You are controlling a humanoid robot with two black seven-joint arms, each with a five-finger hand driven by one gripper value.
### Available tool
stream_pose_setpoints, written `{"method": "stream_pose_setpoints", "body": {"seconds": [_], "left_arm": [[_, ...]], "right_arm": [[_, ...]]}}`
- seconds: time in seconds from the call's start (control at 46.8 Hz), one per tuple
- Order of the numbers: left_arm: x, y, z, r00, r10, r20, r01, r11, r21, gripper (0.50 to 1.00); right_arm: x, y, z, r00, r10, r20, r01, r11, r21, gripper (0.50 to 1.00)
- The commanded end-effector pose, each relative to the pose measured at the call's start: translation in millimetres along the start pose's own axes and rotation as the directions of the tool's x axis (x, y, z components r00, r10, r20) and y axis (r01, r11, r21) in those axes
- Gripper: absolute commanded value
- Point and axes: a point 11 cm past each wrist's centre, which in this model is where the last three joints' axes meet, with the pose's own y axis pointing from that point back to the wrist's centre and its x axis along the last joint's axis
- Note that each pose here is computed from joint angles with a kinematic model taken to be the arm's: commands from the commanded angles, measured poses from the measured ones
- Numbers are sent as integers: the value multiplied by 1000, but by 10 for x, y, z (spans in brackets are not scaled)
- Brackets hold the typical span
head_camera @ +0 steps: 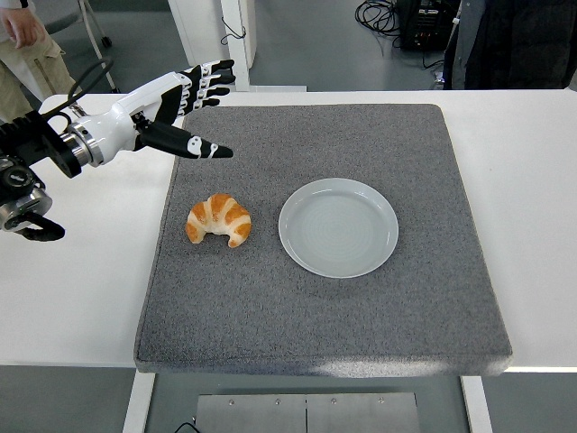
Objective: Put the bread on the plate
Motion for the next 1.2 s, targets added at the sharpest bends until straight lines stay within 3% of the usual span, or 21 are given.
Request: {"method": "stream_pose_setpoints", "body": {"seconds": [0.0,0.214,0.342,0.684,0.94,1.175], "left_arm": [[23,53,63,997,-35,65,36,999,-1,1000],[-11,93,51,984,-100,148,97,995,23,1000],[-75,112,-50,945,-134,299,120,991,66,1000],[-316,216,-397,879,-234,416,177,969,170,1000],[-399,218,-560,847,-221,483,146,971,189,966],[-436,113,-644,863,-191,467,118,976,183,968]], "right_arm": [[0,0,1,1000,0,2,0,1000,0,1000],[0,0,1,1000,0,0,0,1000,0,1000],[0,0,1,1000,0,0,0,1000,0,1000],[0,0,1,1000,0,2,0,1000,0,1000],[0,0,0,1000,0,0,0,1000,0,1000],[-1,0,1,1000,0,-1,0,1000,0,1000]]}}
